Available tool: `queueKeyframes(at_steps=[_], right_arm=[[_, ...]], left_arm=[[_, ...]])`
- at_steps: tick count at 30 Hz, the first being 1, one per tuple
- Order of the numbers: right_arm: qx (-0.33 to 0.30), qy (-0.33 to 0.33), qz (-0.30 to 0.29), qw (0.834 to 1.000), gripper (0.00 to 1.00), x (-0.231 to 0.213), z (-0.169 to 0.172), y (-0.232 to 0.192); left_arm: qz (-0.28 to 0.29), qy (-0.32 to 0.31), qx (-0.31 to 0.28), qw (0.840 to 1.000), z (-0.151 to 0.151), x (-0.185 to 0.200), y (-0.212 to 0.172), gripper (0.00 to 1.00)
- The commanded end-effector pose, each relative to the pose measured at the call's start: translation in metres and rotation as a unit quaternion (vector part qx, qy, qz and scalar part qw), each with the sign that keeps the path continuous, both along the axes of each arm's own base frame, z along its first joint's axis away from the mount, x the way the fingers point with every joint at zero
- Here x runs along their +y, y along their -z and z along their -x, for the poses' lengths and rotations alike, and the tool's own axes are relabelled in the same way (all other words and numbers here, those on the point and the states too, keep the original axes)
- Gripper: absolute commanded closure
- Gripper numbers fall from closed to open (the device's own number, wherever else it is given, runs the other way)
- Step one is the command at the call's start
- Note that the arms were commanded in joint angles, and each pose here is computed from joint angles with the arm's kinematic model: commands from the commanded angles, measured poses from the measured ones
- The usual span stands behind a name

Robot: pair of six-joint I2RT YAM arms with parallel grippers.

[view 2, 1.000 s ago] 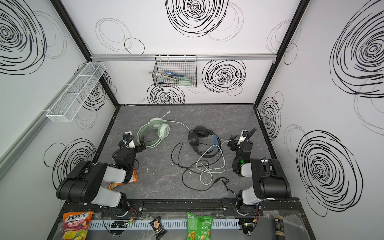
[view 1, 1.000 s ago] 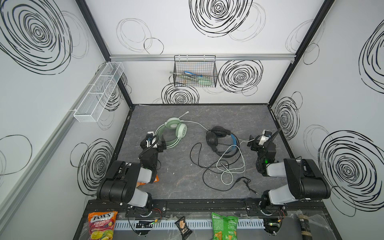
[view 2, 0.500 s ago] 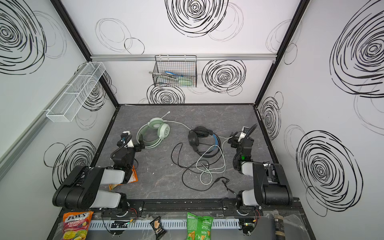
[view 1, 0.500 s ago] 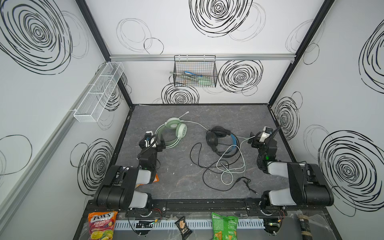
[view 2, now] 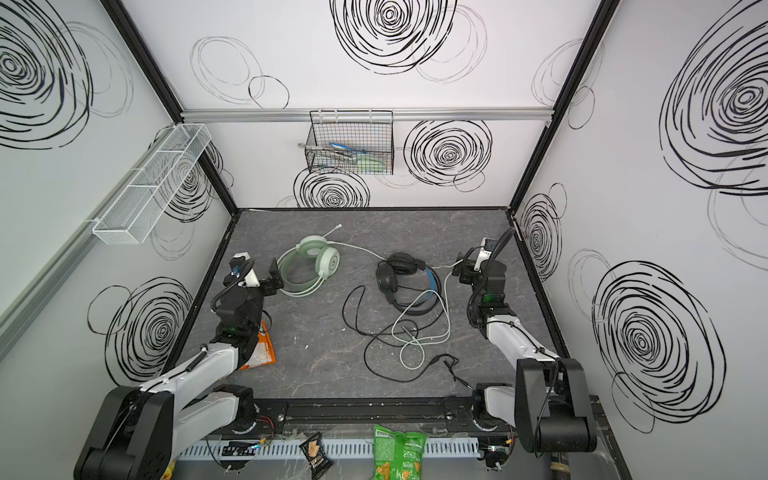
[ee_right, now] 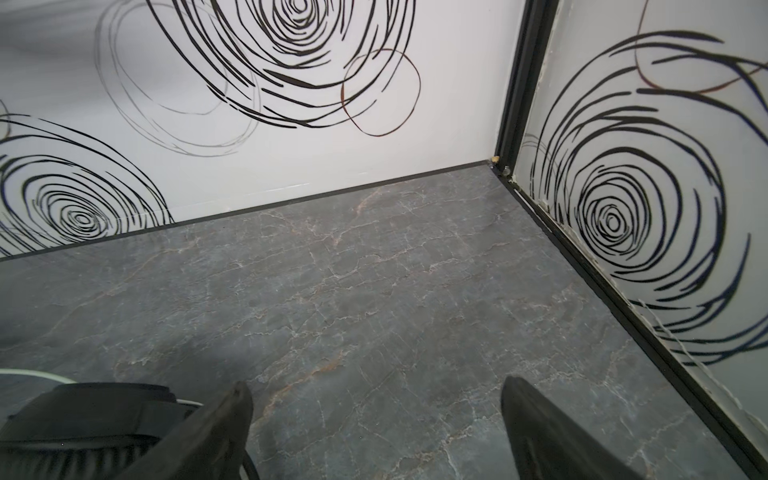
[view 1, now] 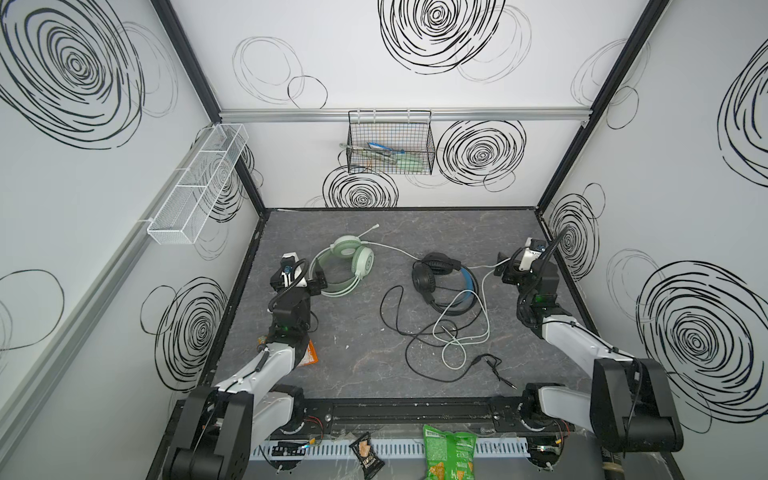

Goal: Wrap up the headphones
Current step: 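Raise both arms and move them toward the two headsets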

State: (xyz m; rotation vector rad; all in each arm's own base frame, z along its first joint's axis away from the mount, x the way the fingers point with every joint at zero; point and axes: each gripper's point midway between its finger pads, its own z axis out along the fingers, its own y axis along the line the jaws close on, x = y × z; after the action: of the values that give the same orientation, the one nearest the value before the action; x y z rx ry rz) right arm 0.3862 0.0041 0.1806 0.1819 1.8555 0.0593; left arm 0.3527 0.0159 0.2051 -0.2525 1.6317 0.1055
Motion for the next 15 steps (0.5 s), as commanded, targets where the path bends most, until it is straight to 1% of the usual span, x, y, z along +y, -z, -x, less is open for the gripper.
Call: queueKeyframes(at_steps=[1,2,6,11,15], right_arm=[[0.022,-0.035,-0.018,0.999,0.03,0.017,0.011,-0.008],[0.016,-0.043,-0.015,0.999,0.03,0.02,0.014,-0.013],[-0.016,-0.068,-0.025,0.997,0.03,0.03,0.021,-0.036],[-0.006,-0.109,-0.022,0.994,0.03,0.054,0.019,-0.055],[0.003,-0.146,-0.008,0.989,0.03,0.081,0.018,-0.063]], left_arm=[[0.039,-0.038,0.055,0.997,0.0,0.002,-0.002,0.04],[0.044,-0.032,0.069,0.996,0.0,-0.001,0.0,0.04],[0.083,-0.008,0.084,0.993,0.001,-0.012,-0.02,0.04],[0.119,0.019,0.084,0.989,0.003,-0.022,-0.044,0.04],[0.135,0.064,0.106,0.983,-0.012,-0.043,-0.051,0.04]])
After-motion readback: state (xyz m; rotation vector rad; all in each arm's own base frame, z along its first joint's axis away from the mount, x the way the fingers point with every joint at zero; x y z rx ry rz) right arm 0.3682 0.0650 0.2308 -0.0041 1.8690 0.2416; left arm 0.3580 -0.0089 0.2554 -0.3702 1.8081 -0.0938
